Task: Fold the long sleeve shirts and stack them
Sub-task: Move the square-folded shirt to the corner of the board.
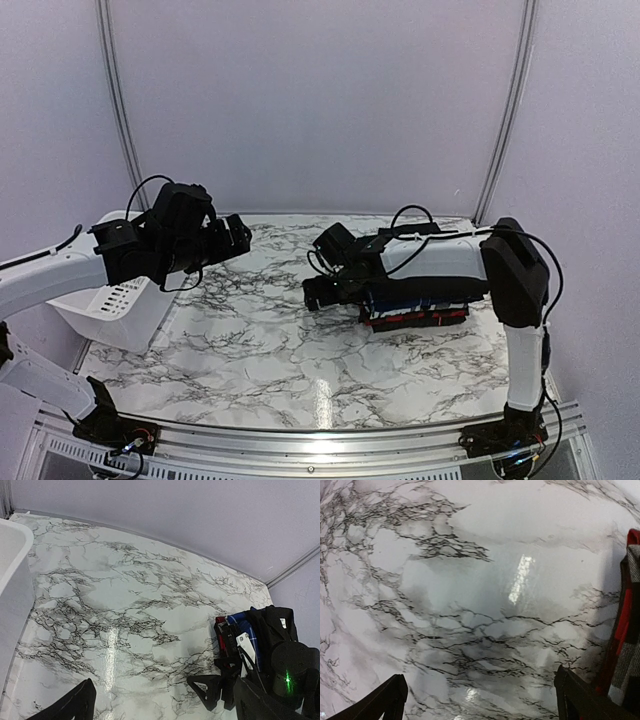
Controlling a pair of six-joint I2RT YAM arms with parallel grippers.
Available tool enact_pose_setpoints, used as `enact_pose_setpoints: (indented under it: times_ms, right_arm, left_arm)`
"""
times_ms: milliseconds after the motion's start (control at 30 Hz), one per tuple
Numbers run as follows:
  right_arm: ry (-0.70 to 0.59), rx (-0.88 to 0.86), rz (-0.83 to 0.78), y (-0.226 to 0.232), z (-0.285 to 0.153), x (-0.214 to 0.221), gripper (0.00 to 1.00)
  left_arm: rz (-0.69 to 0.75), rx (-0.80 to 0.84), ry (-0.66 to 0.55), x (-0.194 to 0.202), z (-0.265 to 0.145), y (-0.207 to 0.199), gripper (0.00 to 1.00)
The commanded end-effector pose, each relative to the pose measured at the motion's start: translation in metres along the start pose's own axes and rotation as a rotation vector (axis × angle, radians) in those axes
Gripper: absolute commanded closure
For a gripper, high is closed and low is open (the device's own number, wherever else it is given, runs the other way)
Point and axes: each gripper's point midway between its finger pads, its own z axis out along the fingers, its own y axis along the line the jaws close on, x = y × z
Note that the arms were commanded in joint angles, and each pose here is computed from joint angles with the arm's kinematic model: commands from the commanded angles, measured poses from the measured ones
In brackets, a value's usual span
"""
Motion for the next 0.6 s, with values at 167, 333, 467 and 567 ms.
enact_pose_setpoints:
  times_ms: [167,333,467,567]
  right_arm:
    - [-0.005,0.101,0.111,-0.069,0.01,0.01,0.01]
    - [-0.009,0.142,0.156,-0.1,0.007,0.013,0.02]
    - [-0.025,0.174,0.191,-0.127,0.002,0.009,0.01]
    - [-0.044,0.198,0.225,-0.152,-0.004,0.003,0.01]
  left_arm:
    - [-0.008,-0.026,0.024,0.007,0.007,0.005,0.01]
    - [-0.012,-0.025,0.034,0.01,0.009,0.004,0.01]
    - [-0.013,-0.024,0.037,0.01,0.01,0.004,0.01]
    - [-0.016,-0.023,0.042,0.011,0.011,0.003,0.01]
